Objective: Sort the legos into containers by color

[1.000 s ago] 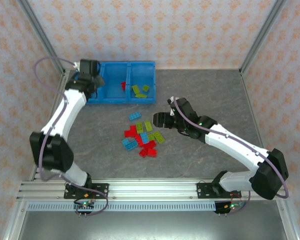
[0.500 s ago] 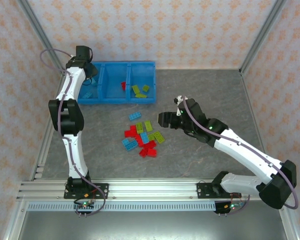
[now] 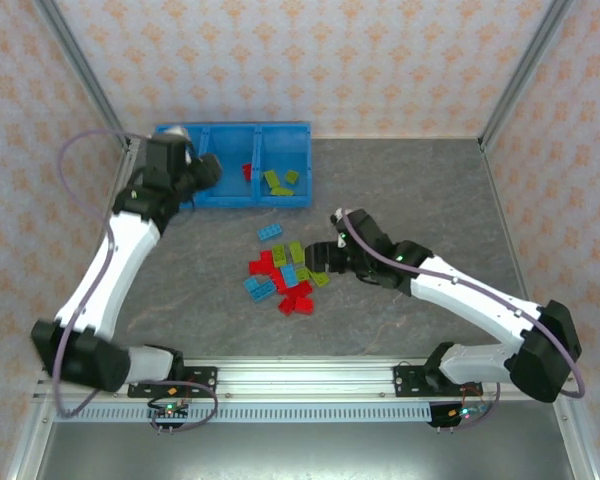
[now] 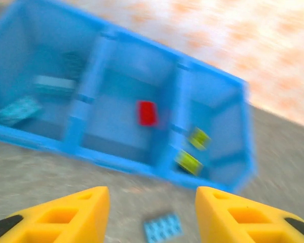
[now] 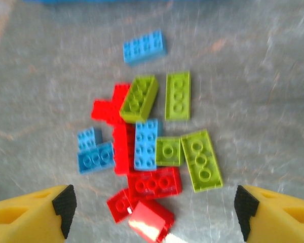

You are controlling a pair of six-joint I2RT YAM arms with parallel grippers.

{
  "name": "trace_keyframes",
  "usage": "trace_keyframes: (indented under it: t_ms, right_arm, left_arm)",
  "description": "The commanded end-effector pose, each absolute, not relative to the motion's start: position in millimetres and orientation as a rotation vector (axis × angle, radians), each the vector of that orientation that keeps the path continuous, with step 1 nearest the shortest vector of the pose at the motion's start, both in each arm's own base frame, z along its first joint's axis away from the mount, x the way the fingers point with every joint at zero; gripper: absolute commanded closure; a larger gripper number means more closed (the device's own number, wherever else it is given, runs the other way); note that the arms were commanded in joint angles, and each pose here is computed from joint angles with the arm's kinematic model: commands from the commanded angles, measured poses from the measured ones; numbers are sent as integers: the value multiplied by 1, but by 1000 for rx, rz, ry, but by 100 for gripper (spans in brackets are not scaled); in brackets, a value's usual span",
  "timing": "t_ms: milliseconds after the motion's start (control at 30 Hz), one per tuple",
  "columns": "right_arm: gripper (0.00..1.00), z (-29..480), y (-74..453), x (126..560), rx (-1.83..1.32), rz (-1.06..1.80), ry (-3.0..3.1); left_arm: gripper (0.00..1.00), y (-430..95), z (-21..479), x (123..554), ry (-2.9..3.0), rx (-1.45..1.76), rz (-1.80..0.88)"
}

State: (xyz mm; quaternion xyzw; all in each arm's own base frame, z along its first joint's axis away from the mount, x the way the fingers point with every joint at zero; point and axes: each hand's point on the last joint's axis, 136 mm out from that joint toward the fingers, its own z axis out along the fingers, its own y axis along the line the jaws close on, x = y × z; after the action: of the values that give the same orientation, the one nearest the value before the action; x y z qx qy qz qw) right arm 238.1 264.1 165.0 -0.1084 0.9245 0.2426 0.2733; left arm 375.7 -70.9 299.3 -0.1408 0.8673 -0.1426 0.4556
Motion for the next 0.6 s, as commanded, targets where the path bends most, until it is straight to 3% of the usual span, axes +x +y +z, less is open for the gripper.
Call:
trace_keyframes:
  t_ms: [0,167,367,567]
  right_arm:
    - [15,132,271,216,-315,615,2577]
    - [13,95,297,192,-415,587,2623]
    - [11,51,314,194,-494,478,2675]
    - [30,34,319,190,-523,473,2694]
  left_arm:
    - [47,-98,267,335,2222,-114,-367]
    - [41,-122,239,272,2350,110,-394]
    - [24,-104,233,251,2403,140,-286]
    - [9,-99,224,252,2423,131,-241]
